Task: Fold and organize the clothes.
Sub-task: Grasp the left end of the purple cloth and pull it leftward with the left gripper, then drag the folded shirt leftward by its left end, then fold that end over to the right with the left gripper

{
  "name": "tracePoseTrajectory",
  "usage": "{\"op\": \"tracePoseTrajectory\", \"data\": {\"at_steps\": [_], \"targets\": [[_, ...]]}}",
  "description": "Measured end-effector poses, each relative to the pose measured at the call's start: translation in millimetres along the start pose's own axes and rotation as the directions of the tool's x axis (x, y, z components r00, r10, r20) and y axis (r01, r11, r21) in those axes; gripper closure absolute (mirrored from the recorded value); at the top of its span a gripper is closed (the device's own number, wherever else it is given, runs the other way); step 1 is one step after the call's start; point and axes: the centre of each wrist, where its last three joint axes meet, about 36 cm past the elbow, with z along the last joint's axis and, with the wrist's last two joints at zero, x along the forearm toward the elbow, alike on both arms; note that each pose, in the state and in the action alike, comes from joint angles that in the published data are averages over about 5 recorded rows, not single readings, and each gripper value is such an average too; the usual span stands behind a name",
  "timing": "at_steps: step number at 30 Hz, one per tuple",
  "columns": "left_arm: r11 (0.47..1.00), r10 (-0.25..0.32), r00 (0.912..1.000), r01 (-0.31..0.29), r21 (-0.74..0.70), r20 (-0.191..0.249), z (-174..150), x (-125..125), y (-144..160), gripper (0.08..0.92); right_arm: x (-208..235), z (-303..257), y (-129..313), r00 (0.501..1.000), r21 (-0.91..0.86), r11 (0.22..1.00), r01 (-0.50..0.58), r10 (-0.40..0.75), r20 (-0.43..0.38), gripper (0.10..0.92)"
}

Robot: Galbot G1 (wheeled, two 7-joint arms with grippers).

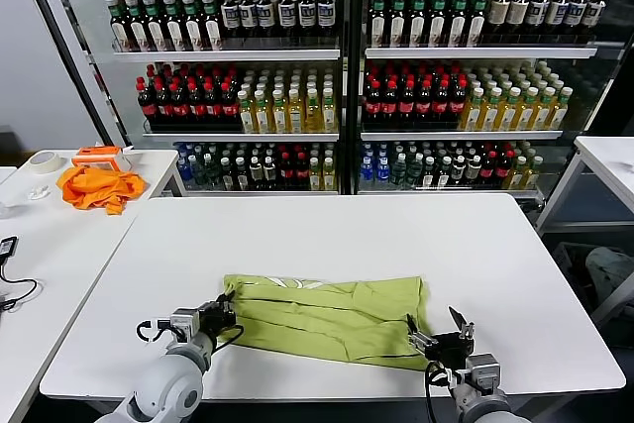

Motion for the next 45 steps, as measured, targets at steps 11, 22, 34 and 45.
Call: {"op": "tracePoseTrajectory", "data": {"at_steps": [11, 22, 34, 45], "targets": [[0.97, -0.154, 0.9865, 0.162, -0.18, 0.055, -9.6, 20.7, 29.0, 0.901, -5.6, -4.3, -0.6, 1.0, 0.011, 1.0, 0.002, -0.002, 0.01, 0.2], [0.867, -0.381, 0.9136, 0.406, -0.289, 0.142, -29.8, 54.5, 104.8, 0.901, -9.6, -9.8, 1.7, 1.0, 0.016, 1.0, 0.011, -0.011, 0.027, 0.2], [0.95, -0.212, 0.9612, 0.245, -0.192, 0.176, -54.6, 80.3, 58.8, 0.902, -2.6, -9.2, -1.0, 1.0, 0.024, 1.0, -0.004, 0.004, 0.029, 0.2], [0.997, 0.047, 0.9877, -0.038, -0.062, 0.149, -61.6, 72.4, -6.0, 0.902, 5.1, -4.7, -6.7, 0.999, 0.026, 0.999, -0.041, 0.04, 0.019, 0.2]]}}
